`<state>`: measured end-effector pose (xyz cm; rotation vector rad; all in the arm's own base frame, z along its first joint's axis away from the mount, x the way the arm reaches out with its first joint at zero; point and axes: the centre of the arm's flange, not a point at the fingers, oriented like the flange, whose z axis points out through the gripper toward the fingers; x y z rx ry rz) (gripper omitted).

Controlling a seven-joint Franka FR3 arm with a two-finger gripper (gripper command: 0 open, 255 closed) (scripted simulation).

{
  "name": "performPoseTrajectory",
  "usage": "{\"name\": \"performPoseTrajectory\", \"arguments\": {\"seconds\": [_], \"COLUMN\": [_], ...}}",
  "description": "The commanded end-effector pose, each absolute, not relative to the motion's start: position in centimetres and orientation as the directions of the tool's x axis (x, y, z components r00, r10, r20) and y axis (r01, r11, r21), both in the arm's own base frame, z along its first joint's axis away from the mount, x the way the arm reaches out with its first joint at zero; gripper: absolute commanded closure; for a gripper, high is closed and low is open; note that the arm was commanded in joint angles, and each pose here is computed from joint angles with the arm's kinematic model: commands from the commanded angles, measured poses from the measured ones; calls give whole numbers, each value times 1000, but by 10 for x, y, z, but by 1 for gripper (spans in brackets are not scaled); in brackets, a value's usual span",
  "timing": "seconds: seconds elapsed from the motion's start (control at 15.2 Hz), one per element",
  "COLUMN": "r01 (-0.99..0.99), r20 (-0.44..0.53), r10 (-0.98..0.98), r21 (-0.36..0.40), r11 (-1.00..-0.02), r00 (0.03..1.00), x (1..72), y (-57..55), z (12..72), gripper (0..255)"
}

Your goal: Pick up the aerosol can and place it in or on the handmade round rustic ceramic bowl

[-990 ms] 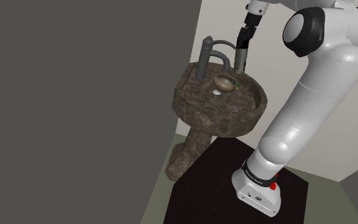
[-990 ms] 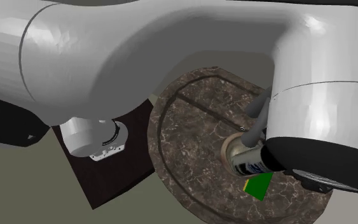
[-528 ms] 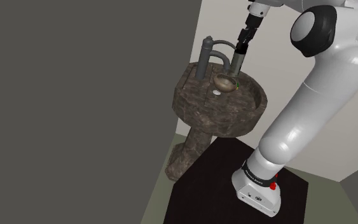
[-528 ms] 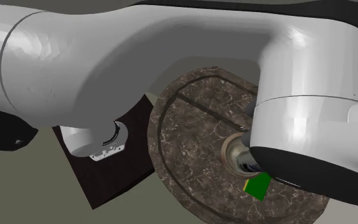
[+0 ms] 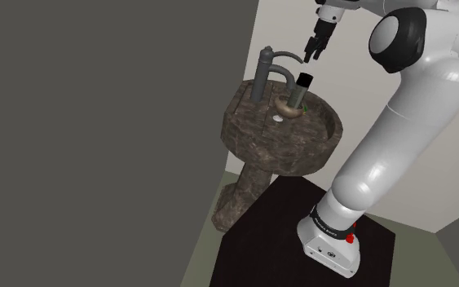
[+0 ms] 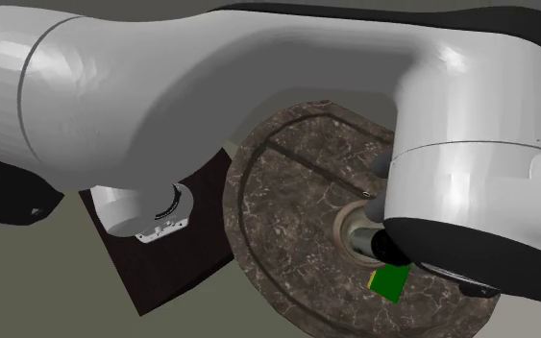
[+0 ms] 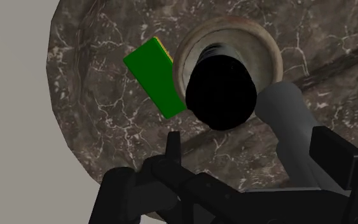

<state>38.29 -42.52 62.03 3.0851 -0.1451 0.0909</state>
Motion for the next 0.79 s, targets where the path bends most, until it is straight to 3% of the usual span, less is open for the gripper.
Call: {"name": "performPoseTrajectory", "arguments": {"seconds": [0.0,0.13,0.4,0.73], "r01": [-76,-78,-78,-78], "r20": [15,15,15,15], "r10": [-76,-78,-78,-78], "r21": [-10,-9,-9,-9], "r11": [-997,-997,-997,-997], "r00": [997,997,997,997], "x": [394,393,392,392], "y": [-412,-416,-417,-417], "z": [606,592,642,642], "gripper": [0,0,0,0]}}
